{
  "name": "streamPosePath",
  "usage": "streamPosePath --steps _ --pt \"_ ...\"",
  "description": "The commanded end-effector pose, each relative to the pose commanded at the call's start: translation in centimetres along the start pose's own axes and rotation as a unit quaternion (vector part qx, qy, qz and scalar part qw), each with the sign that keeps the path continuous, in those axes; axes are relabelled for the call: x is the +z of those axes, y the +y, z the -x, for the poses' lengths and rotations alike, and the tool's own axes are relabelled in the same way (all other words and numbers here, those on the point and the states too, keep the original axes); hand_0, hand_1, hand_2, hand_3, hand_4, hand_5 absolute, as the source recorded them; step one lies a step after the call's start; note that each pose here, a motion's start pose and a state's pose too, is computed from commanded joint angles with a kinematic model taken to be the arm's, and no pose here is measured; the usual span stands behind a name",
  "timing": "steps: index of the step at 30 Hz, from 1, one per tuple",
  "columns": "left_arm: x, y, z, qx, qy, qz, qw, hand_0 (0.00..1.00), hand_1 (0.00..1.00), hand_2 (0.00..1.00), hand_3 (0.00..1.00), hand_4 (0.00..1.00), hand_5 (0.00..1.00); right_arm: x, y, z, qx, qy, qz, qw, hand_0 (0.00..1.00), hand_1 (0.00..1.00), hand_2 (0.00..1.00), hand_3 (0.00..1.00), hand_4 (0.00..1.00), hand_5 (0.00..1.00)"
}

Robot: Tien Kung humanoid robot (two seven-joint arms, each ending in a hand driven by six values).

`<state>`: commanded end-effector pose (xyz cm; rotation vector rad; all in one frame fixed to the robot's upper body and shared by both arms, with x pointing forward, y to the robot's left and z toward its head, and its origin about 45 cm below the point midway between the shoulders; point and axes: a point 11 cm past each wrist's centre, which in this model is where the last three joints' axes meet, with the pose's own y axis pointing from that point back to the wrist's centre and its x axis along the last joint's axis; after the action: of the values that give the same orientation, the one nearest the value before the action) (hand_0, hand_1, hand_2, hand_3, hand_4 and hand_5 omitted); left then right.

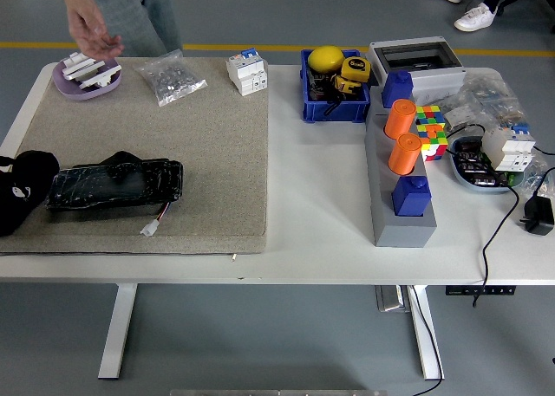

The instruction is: Pick the rag up,wipe the panel,place it on the desk

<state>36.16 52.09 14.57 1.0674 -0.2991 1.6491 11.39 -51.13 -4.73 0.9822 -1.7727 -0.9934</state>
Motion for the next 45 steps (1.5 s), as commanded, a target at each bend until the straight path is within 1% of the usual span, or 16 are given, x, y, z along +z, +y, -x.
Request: streamPosePath --steps 4,5,10,11,16,17,22,23,26,30,33,35,37,38,41,45 --pt "-0.1 0.0 0.4 -0.002 -0.004 -0.003 1.000 0.393 0.648 0.645 0.572 0.712 0.028 -0.2 0.0 0.0 0.001 -0.003 -0.003 1.000 0.808 0.696 0.709 0.679 0.998 0.733" --pt "0.0 0.0 0.6 -0.001 -0.005 -0.003 1.000 0.325 0.559 0.609 0.554 0.550 0.002 -0.2 0.0 0.0 0.001 -0.003 -0.004 1.000 0.808 0.695 0.709 0.678 0.998 0.733" --pt "-0.1 0.0 0.8 0.004 -0.005 -0.004 1.000 0.325 0.559 0.609 0.554 0.550 0.002 -0.3 0.0 0.0 0.001 -0.003 -0.005 1.000 0.808 0.695 0.709 0.678 0.998 0.733" --pt "-0.2 0.0 0.8 0.006 -0.005 -0.004 1.000 0.302 0.465 0.579 0.541 0.440 0.002 -0.3 0.0 0.0 0.001 -0.004 -0.005 1.000 0.807 0.695 0.710 0.679 0.998 0.733" --pt "-0.5 0.1 0.7 0.015 -0.013 -0.008 1.000 0.302 0.465 0.579 0.541 0.440 0.002 -0.3 0.0 -0.1 0.002 -0.005 -0.005 1.000 0.807 0.695 0.710 0.679 0.998 0.733" --pt "-0.6 0.1 0.6 0.017 -0.015 -0.009 1.000 0.292 0.373 0.553 0.505 0.222 0.002 -0.3 0.0 -0.1 0.002 -0.005 -0.005 1.000 0.808 0.695 0.709 0.680 0.998 0.734" --pt "-0.5 0.3 0.7 0.023 -0.027 -0.003 0.999 0.292 0.373 0.553 0.505 0.222 0.002 -0.2 0.0 -0.2 0.002 -0.006 -0.002 1.000 0.808 0.695 0.709 0.680 0.998 0.734" --pt "-0.3 0.5 0.7 0.025 -0.028 0.001 0.999 0.268 0.299 0.544 0.485 0.164 0.002 0.0 0.0 -0.2 0.002 -0.006 0.000 1.000 0.807 0.695 0.710 0.681 0.998 0.735" --pt "0.4 0.7 0.5 0.032 -0.030 0.013 0.999 0.268 0.299 0.544 0.485 0.164 0.002 0.1 0.0 -0.3 0.002 -0.007 0.002 1.000 0.807 0.695 0.710 0.681 0.998 0.735" --pt "2.2 1.6 -0.4 0.047 -0.032 0.041 0.998 0.264 0.294 0.540 0.481 0.174 0.002 0.3 -0.1 -0.3 0.001 -0.006 0.005 1.000 0.807 0.695 0.709 0.681 0.998 0.736" --pt "3.6 2.5 -0.8 0.052 -0.044 0.060 0.996 0.264 0.294 0.540 0.481 0.174 0.002 0.4 -0.1 -0.3 0.000 -0.005 0.006 1.000 0.807 0.695 0.709 0.681 0.998 0.736" --pt "4.8 3.3 -0.8 0.054 -0.052 0.079 0.994 0.264 0.297 0.540 0.484 0.199 0.002 0.4 -0.1 -0.2 0.000 -0.005 0.006 1.000 0.807 0.695 0.710 0.682 0.998 0.737" --pt "6.2 3.9 -0.7 0.053 -0.050 0.102 0.992 0.264 0.297 0.540 0.484 0.199 0.002 0.4 -0.1 -0.2 -0.001 -0.004 0.006 1.000 0.807 0.695 0.710 0.682 0.998 0.737" --pt "6.7 4.0 -0.6 0.051 -0.051 0.109 0.991 0.264 0.297 0.540 0.484 0.199 0.002 0.5 -0.1 -0.2 -0.001 -0.004 0.006 1.000 0.807 0.695 0.710 0.682 0.998 0.737" --pt "7.2 4.1 -0.1 0.046 -0.050 0.117 0.991 0.264 0.290 0.540 0.483 0.192 0.002 0.5 -0.1 -0.2 0.000 -0.002 0.006 1.000 0.807 0.695 0.709 0.681 0.998 0.737" --pt "7.1 3.7 0.6 0.041 -0.049 0.112 0.992 0.264 0.290 0.540 0.483 0.192 0.002 0.3 -0.1 -0.3 0.001 -0.001 0.004 1.000 0.807 0.695 0.709 0.681 0.998 0.737"
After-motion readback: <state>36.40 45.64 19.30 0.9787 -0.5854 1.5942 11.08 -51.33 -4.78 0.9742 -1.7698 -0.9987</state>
